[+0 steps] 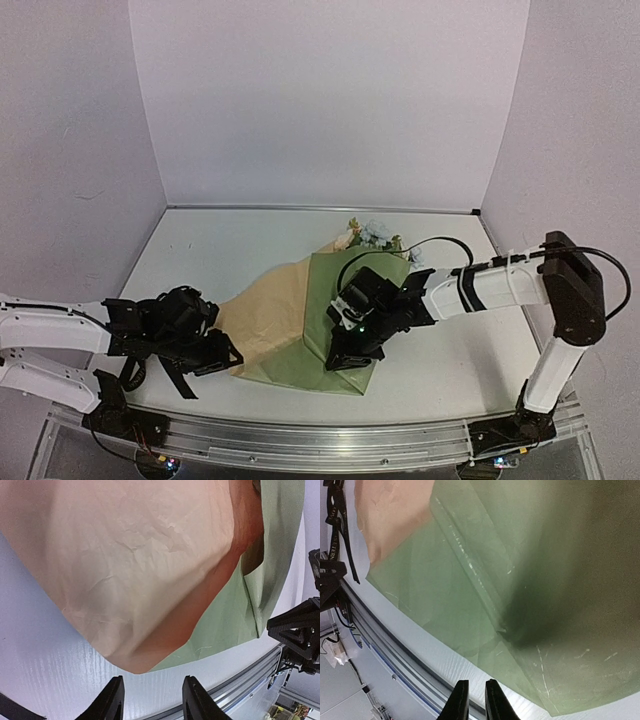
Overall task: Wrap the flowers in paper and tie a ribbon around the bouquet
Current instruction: Press the fold line on the 2/3-folded wrapping paper, then fold the 2/3-folded wrapping paper at the center of the board.
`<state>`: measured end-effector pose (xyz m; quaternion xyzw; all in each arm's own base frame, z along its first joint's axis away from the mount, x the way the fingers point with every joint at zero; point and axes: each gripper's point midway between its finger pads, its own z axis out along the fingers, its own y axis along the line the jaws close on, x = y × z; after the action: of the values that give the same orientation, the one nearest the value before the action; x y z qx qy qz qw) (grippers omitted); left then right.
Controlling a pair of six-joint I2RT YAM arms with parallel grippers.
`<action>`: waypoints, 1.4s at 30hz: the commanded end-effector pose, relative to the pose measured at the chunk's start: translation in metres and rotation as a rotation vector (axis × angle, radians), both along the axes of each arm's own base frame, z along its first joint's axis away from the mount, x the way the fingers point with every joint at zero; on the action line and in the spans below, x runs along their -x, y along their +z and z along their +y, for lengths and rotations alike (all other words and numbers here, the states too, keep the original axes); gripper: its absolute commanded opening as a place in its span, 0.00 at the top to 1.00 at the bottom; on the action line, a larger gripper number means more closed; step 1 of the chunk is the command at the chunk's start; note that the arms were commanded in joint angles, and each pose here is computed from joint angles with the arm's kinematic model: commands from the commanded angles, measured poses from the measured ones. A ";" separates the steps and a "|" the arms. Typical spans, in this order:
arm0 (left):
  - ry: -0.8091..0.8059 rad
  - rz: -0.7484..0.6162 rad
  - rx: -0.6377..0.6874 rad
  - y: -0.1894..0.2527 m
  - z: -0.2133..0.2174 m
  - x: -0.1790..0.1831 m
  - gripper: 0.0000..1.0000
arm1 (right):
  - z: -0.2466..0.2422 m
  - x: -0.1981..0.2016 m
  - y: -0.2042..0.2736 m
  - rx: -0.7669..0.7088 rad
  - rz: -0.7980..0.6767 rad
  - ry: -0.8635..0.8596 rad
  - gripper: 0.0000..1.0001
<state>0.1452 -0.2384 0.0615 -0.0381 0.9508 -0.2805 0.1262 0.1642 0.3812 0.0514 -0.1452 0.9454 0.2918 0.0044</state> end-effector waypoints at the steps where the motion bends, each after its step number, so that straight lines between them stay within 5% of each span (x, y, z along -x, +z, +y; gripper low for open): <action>1: 0.135 0.011 0.045 -0.002 0.008 -0.005 0.56 | 0.017 -0.014 -0.001 -0.015 -0.053 0.015 0.87; 7: 0.196 0.038 0.018 -0.020 0.018 -0.005 0.51 | 0.031 -0.021 -0.016 -0.008 -0.047 0.005 0.87; 19: 0.246 0.019 0.023 -0.025 0.014 -0.015 0.58 | 0.042 -0.018 -0.034 0.020 -0.054 0.006 0.87; 25: 0.379 0.032 -0.069 -0.025 0.048 -0.013 0.55 | 0.045 -0.018 -0.038 0.024 -0.050 0.006 0.87; 33: 0.396 -0.134 -0.002 -0.001 0.055 -0.053 0.48 | 0.044 -0.018 -0.044 0.029 -0.049 -0.001 0.87; 42: 0.385 -0.118 0.021 -0.016 0.049 -0.072 0.51 | 0.047 -0.019 -0.045 0.022 -0.044 -0.002 0.87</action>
<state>0.2048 -0.1732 0.0381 -0.2248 0.9215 -0.2267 0.2211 0.1798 0.4220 0.0095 -0.1512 0.9478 0.2801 0.0168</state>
